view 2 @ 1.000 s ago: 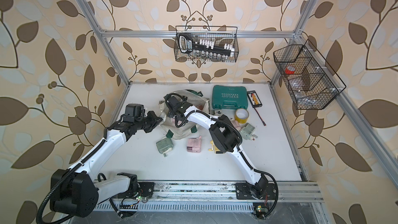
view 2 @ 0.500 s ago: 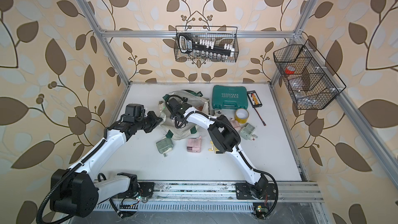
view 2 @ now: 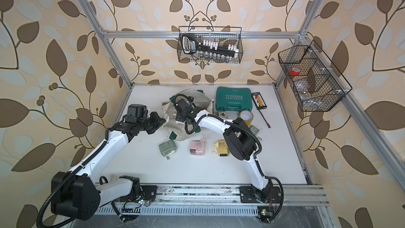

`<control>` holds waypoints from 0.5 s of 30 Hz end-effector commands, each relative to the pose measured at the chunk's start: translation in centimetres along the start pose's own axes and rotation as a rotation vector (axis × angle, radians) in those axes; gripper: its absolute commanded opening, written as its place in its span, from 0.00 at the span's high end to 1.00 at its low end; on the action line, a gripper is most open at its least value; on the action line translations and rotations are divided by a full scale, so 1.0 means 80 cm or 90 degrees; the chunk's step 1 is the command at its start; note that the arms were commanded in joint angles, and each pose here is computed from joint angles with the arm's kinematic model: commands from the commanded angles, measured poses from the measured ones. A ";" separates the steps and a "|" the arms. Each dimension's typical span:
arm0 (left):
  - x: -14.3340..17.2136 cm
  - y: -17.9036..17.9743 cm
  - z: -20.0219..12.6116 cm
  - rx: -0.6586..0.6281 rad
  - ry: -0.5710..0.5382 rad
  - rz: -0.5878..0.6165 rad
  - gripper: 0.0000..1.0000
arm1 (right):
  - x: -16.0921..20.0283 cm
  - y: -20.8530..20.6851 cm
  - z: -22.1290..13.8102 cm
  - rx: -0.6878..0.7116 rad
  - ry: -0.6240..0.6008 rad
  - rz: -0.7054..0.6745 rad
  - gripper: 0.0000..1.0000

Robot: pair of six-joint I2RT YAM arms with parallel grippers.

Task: Take out the pencil sharpeners from the tote bags
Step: Pick up the pencil sharpener from the canvas bag.

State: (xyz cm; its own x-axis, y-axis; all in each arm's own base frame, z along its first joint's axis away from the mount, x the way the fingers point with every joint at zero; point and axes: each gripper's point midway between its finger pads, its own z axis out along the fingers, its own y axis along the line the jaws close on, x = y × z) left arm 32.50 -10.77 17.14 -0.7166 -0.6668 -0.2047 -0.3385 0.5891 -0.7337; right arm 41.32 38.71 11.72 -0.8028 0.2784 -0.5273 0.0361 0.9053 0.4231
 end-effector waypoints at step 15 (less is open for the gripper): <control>-0.038 -0.054 -0.010 0.006 -0.029 0.053 1.00 | -0.083 0.056 -0.164 -0.176 -0.125 -0.033 0.38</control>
State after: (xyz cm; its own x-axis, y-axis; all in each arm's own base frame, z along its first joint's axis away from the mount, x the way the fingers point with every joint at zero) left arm 34.73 -10.67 19.61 -0.7125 -0.6585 -0.2423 -0.3223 0.6139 -0.7206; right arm 39.34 37.40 22.24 -0.7240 0.2882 -0.6267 -0.1231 0.8399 0.5285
